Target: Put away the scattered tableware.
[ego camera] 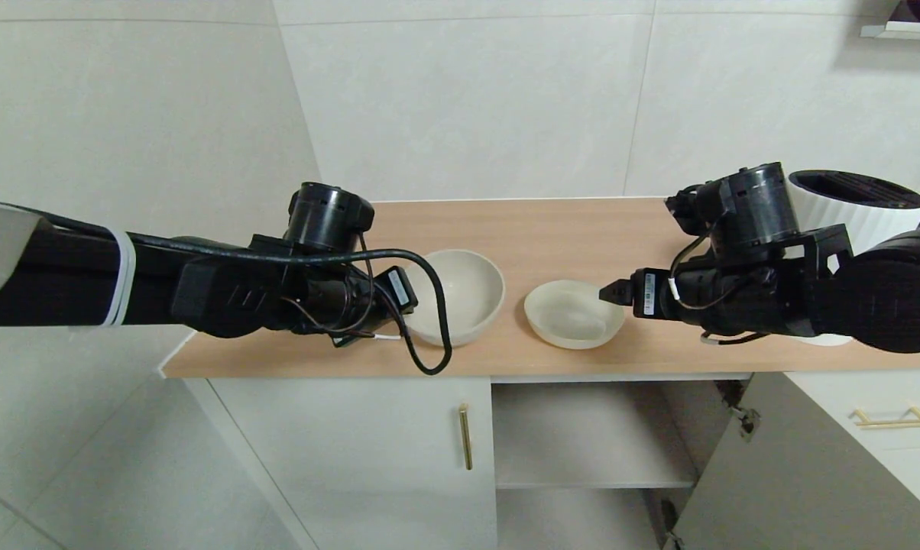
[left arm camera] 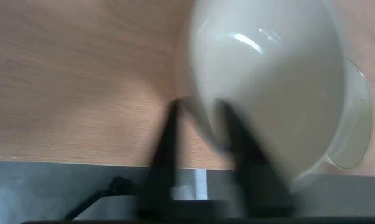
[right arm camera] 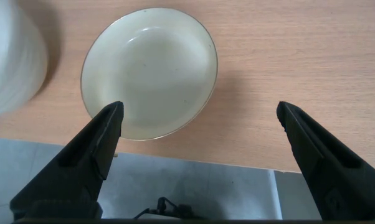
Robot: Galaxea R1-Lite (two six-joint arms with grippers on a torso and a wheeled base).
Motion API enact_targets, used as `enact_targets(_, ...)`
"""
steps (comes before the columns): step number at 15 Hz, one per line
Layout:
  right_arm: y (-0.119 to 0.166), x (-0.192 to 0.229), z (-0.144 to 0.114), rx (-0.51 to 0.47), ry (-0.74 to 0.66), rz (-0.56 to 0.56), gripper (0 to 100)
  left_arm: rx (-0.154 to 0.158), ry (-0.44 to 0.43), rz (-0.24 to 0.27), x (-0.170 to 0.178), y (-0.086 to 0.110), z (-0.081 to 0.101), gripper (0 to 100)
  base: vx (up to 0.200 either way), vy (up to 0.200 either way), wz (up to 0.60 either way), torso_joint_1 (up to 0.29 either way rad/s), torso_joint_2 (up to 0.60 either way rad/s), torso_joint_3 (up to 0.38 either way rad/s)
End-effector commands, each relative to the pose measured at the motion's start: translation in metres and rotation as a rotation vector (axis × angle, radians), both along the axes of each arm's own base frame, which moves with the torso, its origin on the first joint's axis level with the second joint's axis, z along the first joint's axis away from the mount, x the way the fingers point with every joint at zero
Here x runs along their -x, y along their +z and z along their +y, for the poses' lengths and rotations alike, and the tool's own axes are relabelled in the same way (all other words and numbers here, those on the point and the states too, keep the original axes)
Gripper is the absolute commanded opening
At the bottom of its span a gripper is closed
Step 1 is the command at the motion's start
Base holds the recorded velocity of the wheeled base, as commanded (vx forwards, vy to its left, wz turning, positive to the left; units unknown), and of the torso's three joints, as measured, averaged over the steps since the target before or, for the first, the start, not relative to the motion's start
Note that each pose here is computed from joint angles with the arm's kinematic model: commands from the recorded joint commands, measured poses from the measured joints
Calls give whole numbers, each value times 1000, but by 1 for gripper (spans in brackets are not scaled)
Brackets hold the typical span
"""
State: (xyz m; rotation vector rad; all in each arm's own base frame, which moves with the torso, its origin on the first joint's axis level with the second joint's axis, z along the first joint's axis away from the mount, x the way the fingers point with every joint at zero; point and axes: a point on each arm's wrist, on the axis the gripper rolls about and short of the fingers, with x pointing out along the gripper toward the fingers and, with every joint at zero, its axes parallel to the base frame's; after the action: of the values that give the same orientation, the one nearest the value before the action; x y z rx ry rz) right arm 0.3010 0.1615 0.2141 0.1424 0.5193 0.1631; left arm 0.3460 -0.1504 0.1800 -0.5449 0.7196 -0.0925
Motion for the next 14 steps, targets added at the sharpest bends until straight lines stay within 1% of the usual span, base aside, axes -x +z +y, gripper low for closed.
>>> enact_targets(1,1,1,0,0,1,-3,100,1,0,-4,1,2,0,0,0,0,0,0,0,0)
enact_targets(4,2,1,-1,-2,1,-6,100,4,0,-9,2,4,1,0,0,0,0,0,0,0)
enact_targets(6,-2,-2,2,3,3,4,100,6,0,-15,4,7,1,0,0,0,0,0,0,0)
enact_targets(8,-13,-7,7,28,-10,25,100,8,0,-19,5,9,2,0,0,0,0,0,0,0)
enact_targets(12,-38,-26,16,101,-82,53,100,11,0,-25,8,12,3,0,0,0,0,0,0,0)
enact_targets(14,-44,-32,18,111,-97,56,100,11,0,-25,8,12,3,0,0,0,0,0,0,0)
